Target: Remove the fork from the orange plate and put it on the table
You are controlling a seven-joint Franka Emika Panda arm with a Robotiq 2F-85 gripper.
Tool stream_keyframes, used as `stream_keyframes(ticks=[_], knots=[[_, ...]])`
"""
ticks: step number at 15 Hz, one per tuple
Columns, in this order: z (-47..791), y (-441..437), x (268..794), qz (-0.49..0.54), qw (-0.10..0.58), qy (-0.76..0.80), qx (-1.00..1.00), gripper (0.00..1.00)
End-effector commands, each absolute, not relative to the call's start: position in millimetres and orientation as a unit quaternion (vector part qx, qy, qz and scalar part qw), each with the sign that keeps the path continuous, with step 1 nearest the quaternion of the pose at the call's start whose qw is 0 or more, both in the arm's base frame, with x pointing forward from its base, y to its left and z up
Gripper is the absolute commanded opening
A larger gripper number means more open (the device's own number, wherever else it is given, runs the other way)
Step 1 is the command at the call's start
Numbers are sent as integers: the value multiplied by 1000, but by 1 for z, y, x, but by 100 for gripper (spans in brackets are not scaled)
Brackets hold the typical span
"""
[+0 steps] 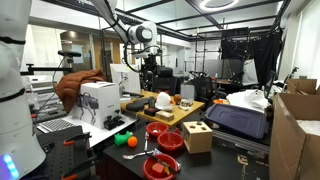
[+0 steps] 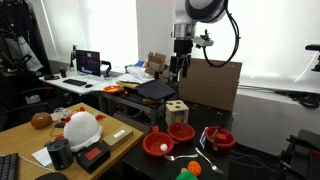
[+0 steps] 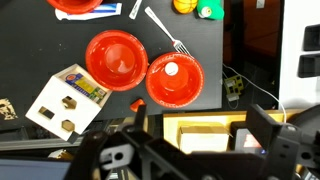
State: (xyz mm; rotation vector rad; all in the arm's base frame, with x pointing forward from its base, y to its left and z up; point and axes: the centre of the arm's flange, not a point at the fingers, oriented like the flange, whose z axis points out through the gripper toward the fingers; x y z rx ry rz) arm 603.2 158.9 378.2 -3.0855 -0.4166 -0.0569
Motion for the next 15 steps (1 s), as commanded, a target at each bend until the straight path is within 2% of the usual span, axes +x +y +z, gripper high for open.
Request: stream_keyframes(ticks=[1,7,15], knots=[[410,156,559,-43,10,-115,-992,100],[432,155,528,-75,5,-99,-992,100],[439,151,519,-142,-2,-73,-987,100]])
